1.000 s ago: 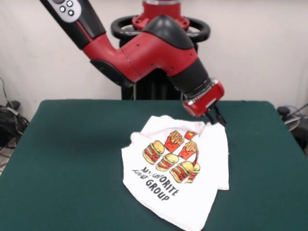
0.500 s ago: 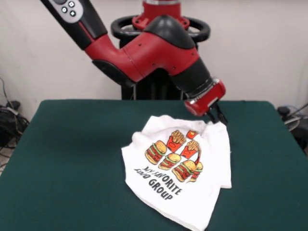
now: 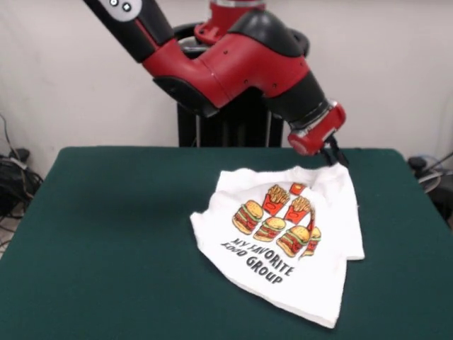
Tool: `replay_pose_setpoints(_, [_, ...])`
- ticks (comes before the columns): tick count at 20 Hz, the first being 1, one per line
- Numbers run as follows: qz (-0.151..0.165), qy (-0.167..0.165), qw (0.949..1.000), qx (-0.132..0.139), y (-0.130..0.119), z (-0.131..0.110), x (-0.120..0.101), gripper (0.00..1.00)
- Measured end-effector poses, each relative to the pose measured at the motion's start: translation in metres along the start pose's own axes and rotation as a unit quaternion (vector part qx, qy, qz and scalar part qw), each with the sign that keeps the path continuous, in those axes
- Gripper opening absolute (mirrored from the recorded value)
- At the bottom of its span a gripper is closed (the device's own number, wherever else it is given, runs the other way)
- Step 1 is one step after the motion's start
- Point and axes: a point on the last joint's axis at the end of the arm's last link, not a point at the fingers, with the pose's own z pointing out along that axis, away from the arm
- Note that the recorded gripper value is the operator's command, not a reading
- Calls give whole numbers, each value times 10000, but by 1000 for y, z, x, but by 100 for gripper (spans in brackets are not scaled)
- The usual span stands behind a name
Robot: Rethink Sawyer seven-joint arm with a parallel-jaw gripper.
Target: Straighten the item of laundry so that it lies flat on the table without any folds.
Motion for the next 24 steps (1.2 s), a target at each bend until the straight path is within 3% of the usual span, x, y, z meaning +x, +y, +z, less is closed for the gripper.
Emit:
replay_pose_setpoints(11, [-321,19,9995,-72,32,-1,-4,0])
replay_pose_setpoints(21, [-308,-58,9995,-22,31,0,-4,0])
replay_pose_setpoints(22, [-308,-58,9995,-23,31,0,-4,100])
replay_pose_setpoints(24, [-308,-58,9995,-23,31,0,-4,100])
